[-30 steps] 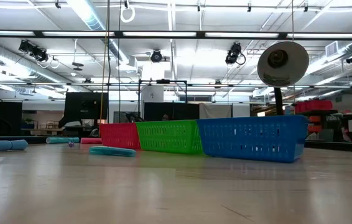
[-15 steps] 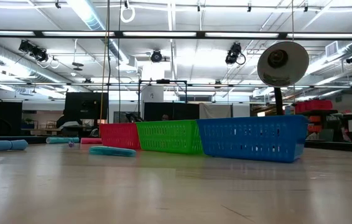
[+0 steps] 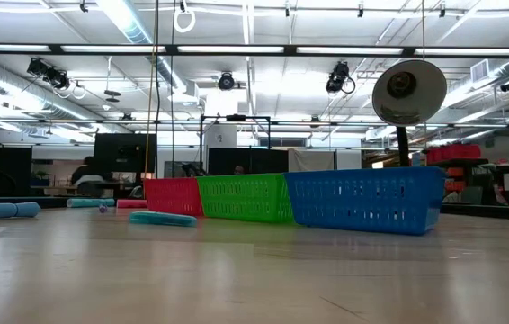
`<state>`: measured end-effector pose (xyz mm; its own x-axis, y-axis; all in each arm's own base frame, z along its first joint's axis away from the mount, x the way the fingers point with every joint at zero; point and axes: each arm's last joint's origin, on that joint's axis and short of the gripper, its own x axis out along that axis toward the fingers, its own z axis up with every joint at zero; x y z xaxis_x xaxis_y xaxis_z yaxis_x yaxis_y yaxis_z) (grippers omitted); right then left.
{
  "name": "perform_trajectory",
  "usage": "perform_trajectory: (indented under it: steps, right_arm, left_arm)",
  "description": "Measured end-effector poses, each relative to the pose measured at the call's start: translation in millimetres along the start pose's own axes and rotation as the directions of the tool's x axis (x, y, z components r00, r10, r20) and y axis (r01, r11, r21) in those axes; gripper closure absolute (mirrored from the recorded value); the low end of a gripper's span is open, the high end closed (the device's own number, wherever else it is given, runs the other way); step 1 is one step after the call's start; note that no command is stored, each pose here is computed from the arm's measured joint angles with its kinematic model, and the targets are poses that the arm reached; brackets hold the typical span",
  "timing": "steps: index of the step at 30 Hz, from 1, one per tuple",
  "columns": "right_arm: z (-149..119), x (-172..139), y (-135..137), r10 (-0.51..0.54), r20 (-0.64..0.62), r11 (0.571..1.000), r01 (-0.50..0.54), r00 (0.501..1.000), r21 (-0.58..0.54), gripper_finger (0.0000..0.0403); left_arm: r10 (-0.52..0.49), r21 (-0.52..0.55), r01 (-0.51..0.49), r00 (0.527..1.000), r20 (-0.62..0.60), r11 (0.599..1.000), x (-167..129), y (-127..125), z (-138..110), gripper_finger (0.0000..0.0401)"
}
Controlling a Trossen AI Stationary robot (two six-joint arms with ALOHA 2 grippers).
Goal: Pick & Place Markers
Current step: Put the bottom pink marker pen into the red bin
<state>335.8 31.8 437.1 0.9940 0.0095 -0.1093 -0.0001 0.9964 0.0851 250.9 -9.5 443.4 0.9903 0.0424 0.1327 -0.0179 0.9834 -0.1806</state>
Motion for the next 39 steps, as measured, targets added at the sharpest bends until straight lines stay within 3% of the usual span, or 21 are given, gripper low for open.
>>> perform_trajectory:
  steps: [12, 27, 29, 33, 39]
  right_arm:
    - [4.4, 12.3, -1.1, 0.021, 0.042, 1.000, -0.021, 0.999, -0.001, 0.0394]
    - [3.0, 17.2, -0.4, 0.047, 0.051, 0.999, -0.048, 0.998, 0.022, 0.0394]
    - [3.0, 17.1, -0.3, 0.049, 0.051, 0.998, -0.050, 0.997, 0.024, 0.0393]
    - [3.0, 17.1, -0.4, 0.042, 0.052, 0.999, -0.043, 0.998, 0.023, 0.0373]
    - [2.4, 16.1, -1.6, 0.006, 0.041, 1.000, -0.007, 0.999, 0.027, 0.0311]
  left_arm:
    - [-0.016, 0.010, 0.016, 1.000, -0.009, 1.000, 0.0, -0.3, -0.5, 0.0237]
    - [-0.043, 0.010, 0.043, 0.999, 0.000, 0.999, -0.1, -1.3, 0.6, 0.0362]
    - [-0.051, 0.010, 0.051, 0.999, -0.002, 0.999, -0.2, -1.5, 0.6, 0.0363]
    - [-0.052, 0.009, 0.052, 0.999, -0.002, 0.999, -0.2, -1.5, 0.7, 0.0363]
    - [-0.047, 0.019, 0.047, 0.999, -0.013, 0.999, 0.0, -0.9, -0.5, 0.0352]
